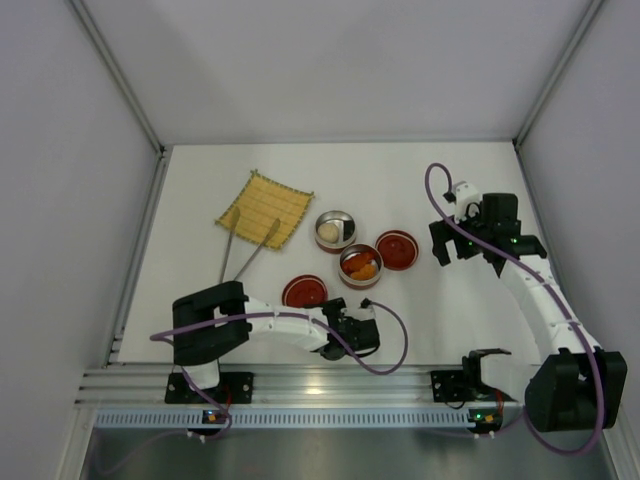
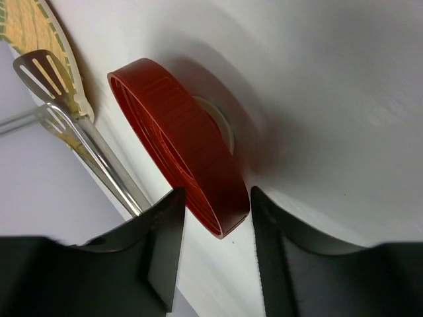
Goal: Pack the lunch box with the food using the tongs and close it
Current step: Pick up the box lid from the center of the board.
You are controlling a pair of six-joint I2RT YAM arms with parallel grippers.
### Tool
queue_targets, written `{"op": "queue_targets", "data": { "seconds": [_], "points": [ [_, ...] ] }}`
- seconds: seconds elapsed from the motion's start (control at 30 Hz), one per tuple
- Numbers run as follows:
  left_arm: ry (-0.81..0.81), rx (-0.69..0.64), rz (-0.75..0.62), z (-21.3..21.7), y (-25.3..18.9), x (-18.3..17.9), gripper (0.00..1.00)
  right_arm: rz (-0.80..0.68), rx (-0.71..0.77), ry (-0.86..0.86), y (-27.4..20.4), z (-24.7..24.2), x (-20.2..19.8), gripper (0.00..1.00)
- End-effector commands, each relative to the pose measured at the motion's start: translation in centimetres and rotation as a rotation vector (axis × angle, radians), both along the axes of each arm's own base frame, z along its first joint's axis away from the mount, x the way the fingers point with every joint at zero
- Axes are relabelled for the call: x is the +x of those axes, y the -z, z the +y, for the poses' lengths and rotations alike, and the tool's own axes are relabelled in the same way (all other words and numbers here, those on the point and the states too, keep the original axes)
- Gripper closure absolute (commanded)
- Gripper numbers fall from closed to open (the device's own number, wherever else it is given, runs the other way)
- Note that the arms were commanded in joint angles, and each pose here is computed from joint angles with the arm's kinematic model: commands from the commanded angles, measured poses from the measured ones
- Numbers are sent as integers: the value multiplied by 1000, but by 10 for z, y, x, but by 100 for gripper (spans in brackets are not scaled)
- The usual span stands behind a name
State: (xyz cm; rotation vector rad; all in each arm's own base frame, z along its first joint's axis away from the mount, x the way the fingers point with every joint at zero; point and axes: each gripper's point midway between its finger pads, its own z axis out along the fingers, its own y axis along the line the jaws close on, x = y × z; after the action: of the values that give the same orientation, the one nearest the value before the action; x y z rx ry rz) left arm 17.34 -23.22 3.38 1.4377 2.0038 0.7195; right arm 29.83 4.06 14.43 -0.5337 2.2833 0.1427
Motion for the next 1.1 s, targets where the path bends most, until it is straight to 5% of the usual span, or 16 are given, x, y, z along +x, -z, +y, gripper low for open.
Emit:
{"op": "queue_targets", "data": {
  "seconds": [0.0,0.27,0.53,0.7,0.83,1.07],
  "points": [
    [18,1,-13,3,-12,1,61,-30,1,-2,-8,-2,-3,1],
    [37,26,-101,1,-44,14,100,-42,73,-24,-20,11,-1,1],
    [43,-39,-145,2,-113,28,100,-70,325,-115,-54,54,4,1],
    [87,-215,-175,-16,-183,42,100,-76,523,-210,-76,86,4,1],
    [148,-342,-246,-28,-251,49,100,-95,760,-214,-106,109,9,2],
    [195,-465,-238,-39,-295,44,100,-141,1107,-272,-150,141,34,12]
  ]
}}
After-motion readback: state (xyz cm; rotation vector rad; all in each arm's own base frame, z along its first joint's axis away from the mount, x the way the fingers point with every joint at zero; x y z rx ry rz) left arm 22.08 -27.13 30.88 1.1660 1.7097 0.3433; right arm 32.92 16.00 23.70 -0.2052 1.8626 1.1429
